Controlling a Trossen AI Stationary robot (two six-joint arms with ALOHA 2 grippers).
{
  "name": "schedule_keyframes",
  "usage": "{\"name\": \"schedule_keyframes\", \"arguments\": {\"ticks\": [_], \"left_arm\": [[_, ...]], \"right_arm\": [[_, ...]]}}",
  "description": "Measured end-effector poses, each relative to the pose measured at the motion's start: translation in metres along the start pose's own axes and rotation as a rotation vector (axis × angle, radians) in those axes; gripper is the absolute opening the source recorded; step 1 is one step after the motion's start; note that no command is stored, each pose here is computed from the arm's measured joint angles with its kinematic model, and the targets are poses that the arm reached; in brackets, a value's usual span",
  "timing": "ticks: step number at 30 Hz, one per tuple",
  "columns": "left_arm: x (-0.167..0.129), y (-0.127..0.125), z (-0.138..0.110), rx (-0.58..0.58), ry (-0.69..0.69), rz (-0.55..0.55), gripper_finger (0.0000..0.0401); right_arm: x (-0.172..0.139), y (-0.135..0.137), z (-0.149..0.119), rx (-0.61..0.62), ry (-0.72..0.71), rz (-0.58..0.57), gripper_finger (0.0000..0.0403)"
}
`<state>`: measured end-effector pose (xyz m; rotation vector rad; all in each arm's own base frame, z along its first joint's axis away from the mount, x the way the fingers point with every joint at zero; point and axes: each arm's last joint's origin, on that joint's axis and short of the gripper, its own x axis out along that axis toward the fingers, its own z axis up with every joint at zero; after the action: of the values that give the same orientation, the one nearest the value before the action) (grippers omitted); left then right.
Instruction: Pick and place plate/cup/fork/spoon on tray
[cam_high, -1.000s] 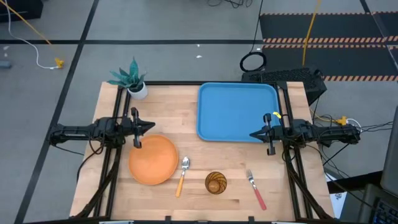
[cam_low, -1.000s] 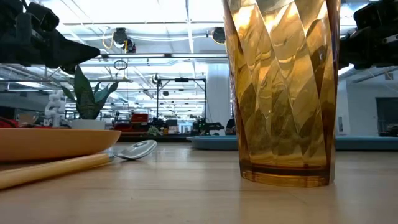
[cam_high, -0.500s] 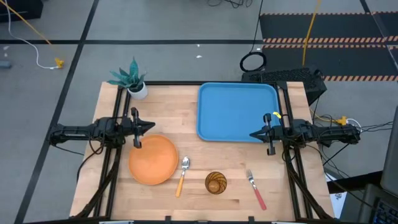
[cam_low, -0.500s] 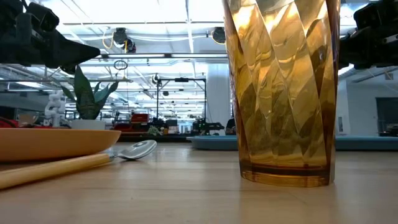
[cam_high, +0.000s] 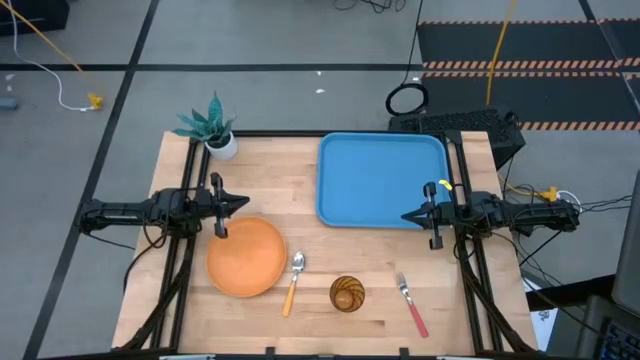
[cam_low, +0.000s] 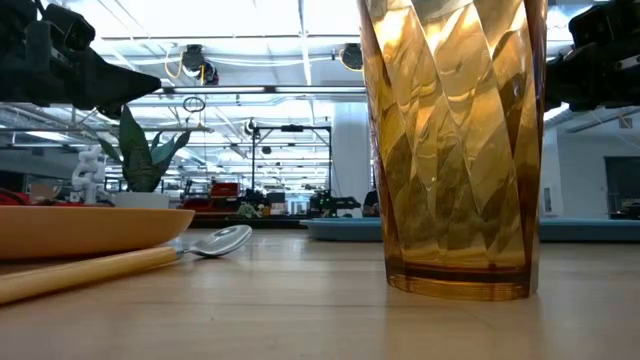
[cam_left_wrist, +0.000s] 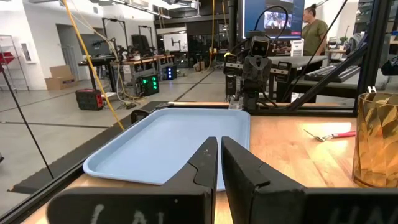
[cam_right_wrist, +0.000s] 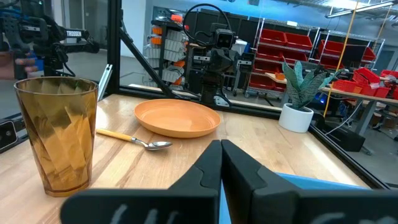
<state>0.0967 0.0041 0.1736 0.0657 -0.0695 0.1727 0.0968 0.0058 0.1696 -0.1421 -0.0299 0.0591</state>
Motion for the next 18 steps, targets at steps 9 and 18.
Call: {"name": "schedule_keyframes", "arguments": {"ticks": [9, 18], "left_arm": [[0.0, 0.0, 0.001, -0.008, -0.013, 0.001, 0.0026], [-0.003, 0.001, 0.027, -0.048, -0.275, -0.028, 0.0026]], "right_arm": [[0.0, 0.0, 0.0, 0.0, 0.0, 0.0, 0.0], [0.0, 0.0, 0.0, 0.0, -0.002, -0.001, 0.0]]}}
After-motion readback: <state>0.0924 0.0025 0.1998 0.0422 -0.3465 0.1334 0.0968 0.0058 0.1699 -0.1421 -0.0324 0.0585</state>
